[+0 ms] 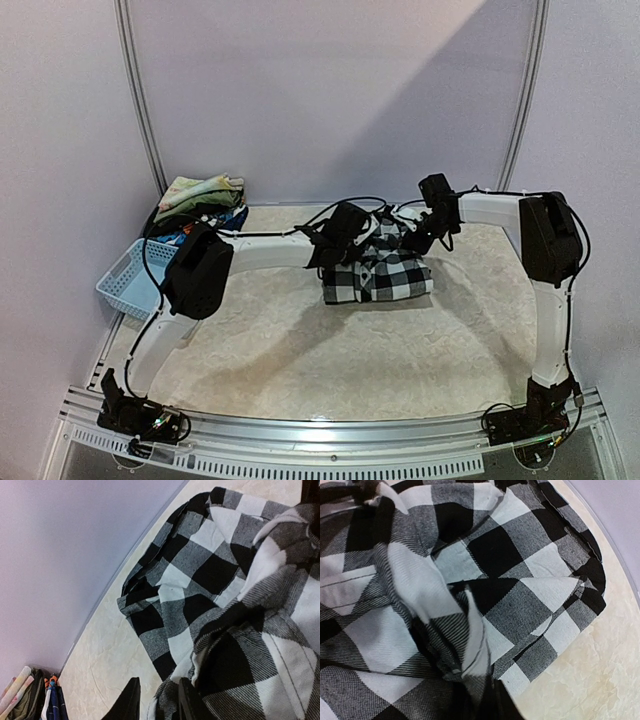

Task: Fold and stack the mixed laundry pile
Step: Fold the rectangle-folded shirt at the center of the board, then smooth out the 2/3-rectangle-folded shirt at the center of the board, then pick up the 2/3-rectangle-folded shirt from the center of the board.

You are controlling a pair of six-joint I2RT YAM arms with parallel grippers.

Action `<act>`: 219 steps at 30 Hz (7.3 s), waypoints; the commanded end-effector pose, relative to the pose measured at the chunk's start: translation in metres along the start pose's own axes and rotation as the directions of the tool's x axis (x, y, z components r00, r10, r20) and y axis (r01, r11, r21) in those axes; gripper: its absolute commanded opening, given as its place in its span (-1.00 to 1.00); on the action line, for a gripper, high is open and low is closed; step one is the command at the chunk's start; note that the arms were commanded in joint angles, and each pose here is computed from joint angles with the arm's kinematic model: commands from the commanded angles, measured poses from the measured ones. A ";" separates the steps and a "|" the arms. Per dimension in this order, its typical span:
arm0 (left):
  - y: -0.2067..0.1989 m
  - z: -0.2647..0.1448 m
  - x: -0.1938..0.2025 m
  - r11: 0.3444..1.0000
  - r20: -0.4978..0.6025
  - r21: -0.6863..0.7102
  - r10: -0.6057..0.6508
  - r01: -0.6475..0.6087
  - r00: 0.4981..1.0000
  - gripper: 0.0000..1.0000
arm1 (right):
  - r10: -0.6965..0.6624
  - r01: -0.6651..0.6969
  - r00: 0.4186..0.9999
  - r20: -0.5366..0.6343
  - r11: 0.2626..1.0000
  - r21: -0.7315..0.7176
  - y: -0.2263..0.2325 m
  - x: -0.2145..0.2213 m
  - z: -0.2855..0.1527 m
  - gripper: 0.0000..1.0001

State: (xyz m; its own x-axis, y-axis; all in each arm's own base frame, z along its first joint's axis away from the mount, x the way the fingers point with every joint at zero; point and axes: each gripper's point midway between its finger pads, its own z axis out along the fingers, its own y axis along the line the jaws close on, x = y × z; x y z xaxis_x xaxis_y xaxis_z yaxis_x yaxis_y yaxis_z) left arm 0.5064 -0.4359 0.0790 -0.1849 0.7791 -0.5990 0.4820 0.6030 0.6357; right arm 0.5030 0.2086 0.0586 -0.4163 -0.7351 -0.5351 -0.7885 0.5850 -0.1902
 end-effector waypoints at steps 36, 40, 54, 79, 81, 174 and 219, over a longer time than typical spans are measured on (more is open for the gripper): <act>-0.023 -0.097 -0.022 0.347 -0.274 0.744 -0.620 0.571 0.735 -0.45 | 0.321 -0.251 0.947 -0.006 0.727 -0.639 0.113 0.003 -0.102 -0.40; -0.028 -0.050 0.002 0.121 -0.432 0.694 -0.719 0.710 0.545 -0.50 | 0.402 -0.366 0.907 -0.126 0.603 -0.708 0.123 0.008 -0.076 -0.46; -0.045 -0.001 0.040 0.097 -0.501 0.574 -0.744 0.813 0.442 -0.52 | 0.522 -0.655 0.748 -0.410 0.481 -0.583 0.118 0.053 0.003 -0.51; -0.089 -0.097 0.011 -0.210 -0.593 0.668 -0.731 0.714 0.339 -0.42 | 0.592 -0.620 0.706 -0.389 0.250 -0.744 0.156 0.042 -0.057 -0.39; -0.107 -0.089 0.024 -0.238 -0.637 0.628 -0.704 0.741 0.313 -0.43 | 0.596 -0.670 0.665 -0.451 0.208 -0.713 0.161 0.053 -0.045 -0.43; -0.075 -0.162 0.057 0.683 0.284 0.605 0.295 -0.409 0.912 0.16 | -0.540 0.535 0.840 0.048 0.811 -0.238 0.144 0.068 -0.095 0.53; -0.070 -0.188 0.043 0.687 0.281 0.433 0.512 -0.583 0.812 -1.00 | -0.513 0.494 0.856 -0.061 0.847 -0.195 0.157 0.080 -0.106 -0.90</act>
State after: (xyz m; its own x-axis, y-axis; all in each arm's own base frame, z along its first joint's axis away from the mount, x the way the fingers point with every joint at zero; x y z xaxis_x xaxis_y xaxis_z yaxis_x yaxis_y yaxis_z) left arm 0.3181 -0.4083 0.0390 0.3300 0.9156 -0.2298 0.8254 -0.1616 0.5410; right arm 0.3310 0.2064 0.0410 0.0499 -0.9669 -0.2503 -0.9337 0.0438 -0.3554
